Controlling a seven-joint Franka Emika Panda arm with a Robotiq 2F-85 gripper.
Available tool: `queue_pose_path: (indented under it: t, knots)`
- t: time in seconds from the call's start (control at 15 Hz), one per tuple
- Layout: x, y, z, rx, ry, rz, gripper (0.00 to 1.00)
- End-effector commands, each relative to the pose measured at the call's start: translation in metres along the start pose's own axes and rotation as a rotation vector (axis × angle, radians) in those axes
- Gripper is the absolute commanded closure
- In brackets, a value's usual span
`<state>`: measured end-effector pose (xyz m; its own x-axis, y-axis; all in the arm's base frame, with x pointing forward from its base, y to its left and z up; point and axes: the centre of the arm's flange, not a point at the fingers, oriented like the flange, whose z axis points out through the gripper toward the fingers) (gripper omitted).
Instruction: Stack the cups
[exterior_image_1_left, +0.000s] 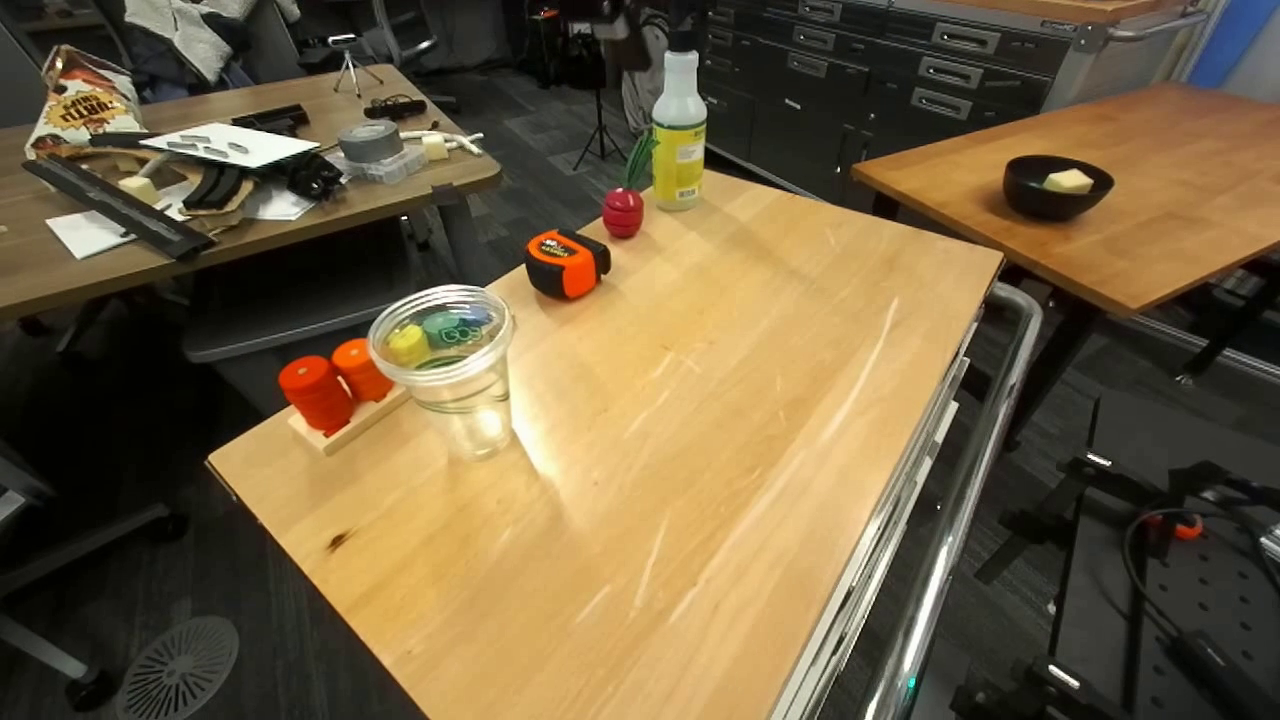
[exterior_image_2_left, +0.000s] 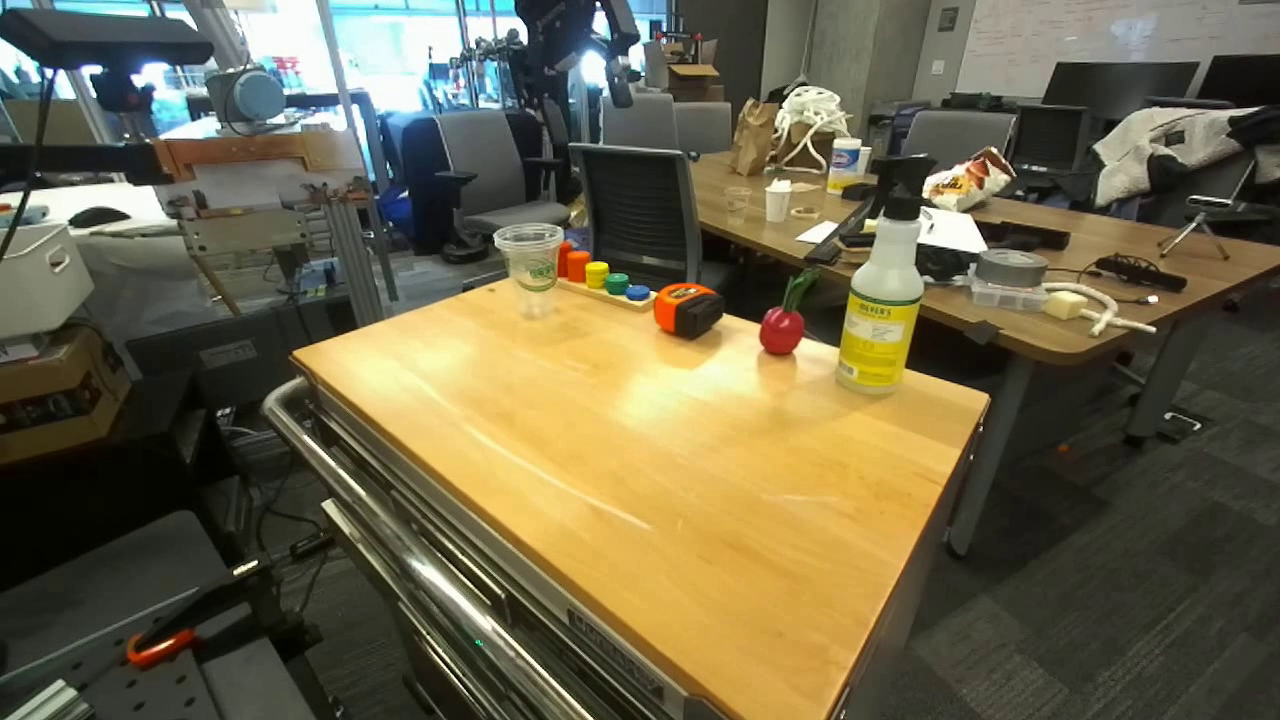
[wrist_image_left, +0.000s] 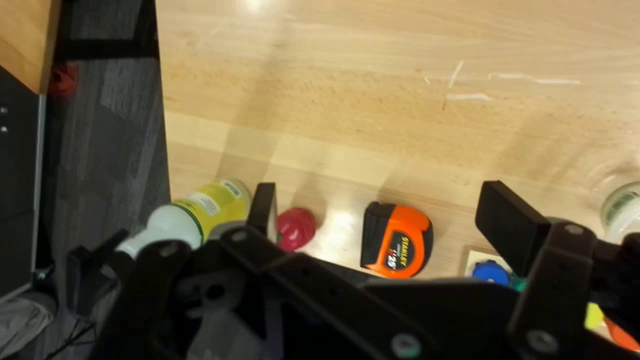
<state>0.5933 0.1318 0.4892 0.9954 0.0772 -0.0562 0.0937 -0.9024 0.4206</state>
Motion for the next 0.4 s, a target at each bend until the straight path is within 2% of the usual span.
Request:
queue_pose_path:
  t: [0.0, 0.13, 0.2, 0.33]
  knots:
    - [-0.008, 0.075, 0.004, 0.066, -0.115, 0.07, 0.0]
    - [0.001, 0.121, 0.01, 0.076, -0.141, 0.091, 0.0]
    - [-0.008, 0.085, 0.017, 0.051, -0.114, 0.081, 0.0]
    - [-0.008, 0.103, 0.025, 0.054, -0.125, 0.097, 0.0]
